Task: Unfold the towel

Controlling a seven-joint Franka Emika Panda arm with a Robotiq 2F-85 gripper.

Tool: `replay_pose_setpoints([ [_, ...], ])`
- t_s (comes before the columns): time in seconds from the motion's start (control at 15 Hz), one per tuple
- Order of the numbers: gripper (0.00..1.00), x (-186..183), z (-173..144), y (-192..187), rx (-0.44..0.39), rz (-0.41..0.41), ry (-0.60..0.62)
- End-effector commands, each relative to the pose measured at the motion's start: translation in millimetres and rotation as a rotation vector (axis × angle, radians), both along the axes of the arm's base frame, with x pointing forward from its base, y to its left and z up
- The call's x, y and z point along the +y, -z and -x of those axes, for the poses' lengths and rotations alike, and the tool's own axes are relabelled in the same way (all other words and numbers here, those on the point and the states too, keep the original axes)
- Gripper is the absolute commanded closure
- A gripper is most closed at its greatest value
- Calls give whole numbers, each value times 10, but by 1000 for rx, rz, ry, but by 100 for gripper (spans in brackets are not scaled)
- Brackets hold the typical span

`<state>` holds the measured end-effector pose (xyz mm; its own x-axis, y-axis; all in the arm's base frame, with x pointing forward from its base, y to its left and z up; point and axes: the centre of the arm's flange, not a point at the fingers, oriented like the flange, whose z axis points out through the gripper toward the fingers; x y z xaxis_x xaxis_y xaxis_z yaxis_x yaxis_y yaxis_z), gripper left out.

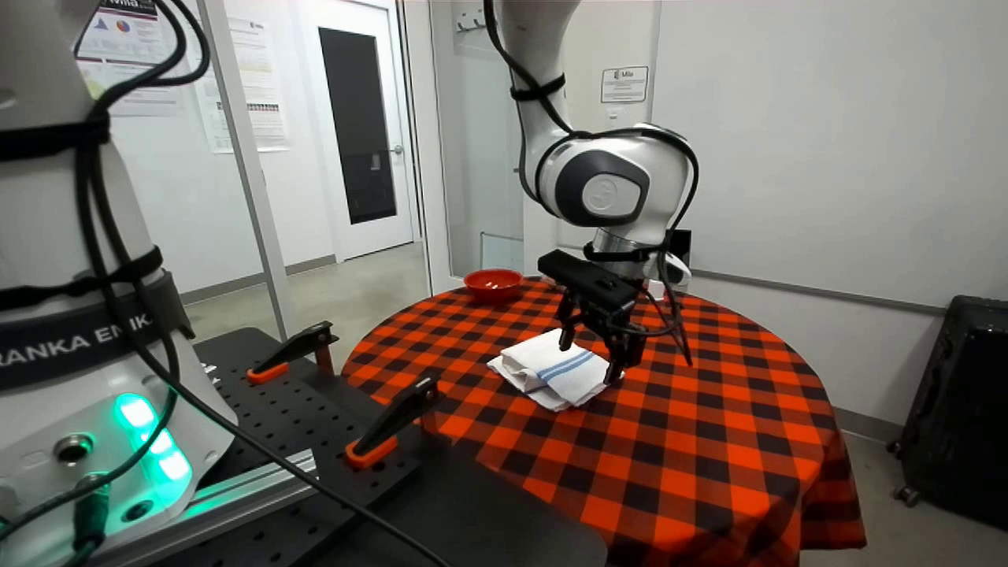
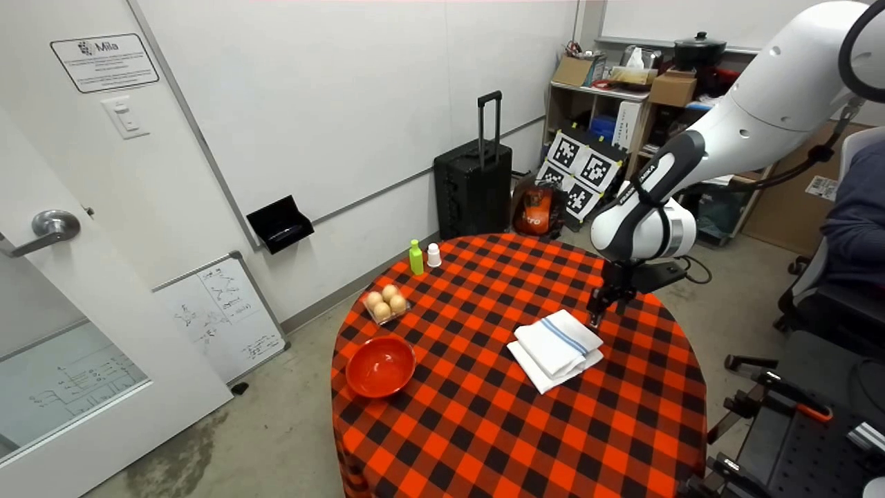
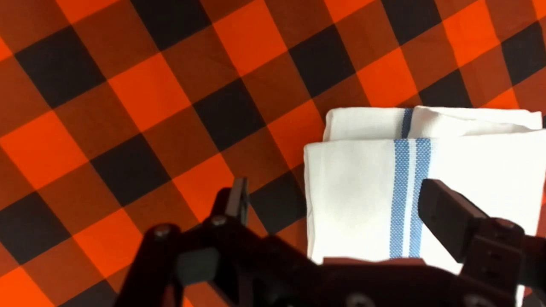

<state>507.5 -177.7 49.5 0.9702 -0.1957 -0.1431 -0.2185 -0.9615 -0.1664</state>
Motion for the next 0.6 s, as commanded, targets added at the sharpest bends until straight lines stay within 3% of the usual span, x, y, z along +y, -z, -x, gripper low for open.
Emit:
replay_pose_setpoints([
  [0.0, 0, -83, -236, 226, 19, -58, 16],
  [0.53, 0, -93, -344, 525, 65, -133, 28],
])
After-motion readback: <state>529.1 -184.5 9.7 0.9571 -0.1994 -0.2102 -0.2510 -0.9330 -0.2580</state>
